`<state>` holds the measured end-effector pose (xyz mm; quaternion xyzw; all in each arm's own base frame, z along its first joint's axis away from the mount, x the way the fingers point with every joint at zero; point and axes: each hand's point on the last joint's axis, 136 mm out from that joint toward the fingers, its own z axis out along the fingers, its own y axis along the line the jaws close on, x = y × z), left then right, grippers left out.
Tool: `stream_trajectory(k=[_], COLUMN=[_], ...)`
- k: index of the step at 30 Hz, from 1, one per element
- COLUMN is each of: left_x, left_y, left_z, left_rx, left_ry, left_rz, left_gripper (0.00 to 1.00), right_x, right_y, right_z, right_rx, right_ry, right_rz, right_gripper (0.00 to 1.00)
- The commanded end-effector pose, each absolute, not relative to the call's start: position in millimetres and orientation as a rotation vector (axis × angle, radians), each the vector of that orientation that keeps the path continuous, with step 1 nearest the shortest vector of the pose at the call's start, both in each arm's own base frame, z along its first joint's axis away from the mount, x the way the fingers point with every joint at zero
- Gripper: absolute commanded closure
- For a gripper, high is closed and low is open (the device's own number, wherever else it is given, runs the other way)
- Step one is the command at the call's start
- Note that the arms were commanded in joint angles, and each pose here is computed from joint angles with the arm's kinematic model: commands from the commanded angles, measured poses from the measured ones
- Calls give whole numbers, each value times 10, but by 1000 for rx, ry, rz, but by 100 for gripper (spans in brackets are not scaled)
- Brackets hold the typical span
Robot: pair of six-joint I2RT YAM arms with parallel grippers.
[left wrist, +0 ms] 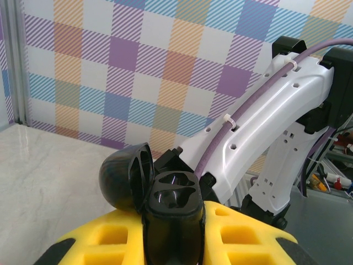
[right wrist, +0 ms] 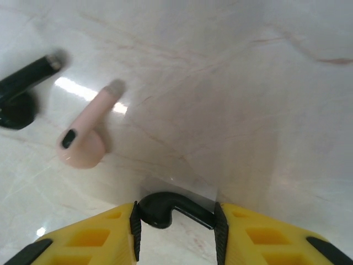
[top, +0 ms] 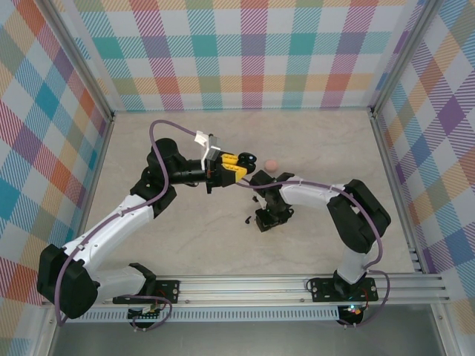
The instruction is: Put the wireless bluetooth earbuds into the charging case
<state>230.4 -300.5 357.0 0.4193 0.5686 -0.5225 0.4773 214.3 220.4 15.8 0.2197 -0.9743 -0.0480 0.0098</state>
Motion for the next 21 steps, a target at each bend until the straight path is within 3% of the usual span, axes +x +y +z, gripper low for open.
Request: stream_trajectory(k=[1, 16, 21], left_x=[2198, 2206, 2209], left_y=[-3006, -3008, -3011], left_z=[3621, 3626, 3638], left_rx=[1050, 1049, 1049], left_ry=[1353, 1356, 1355], left_rz=[-1272, -1271, -1271], left_gripper=[81, 81, 81], right_x=[2249, 2487, 2494], right_y=[1950, 1478, 1553], right_z=[87, 37, 28], right_rx=[554, -66, -59], right_ry=[-3088, -3119, -3106], right_rz=[72, 69, -43], right_gripper=[61, 62, 56])
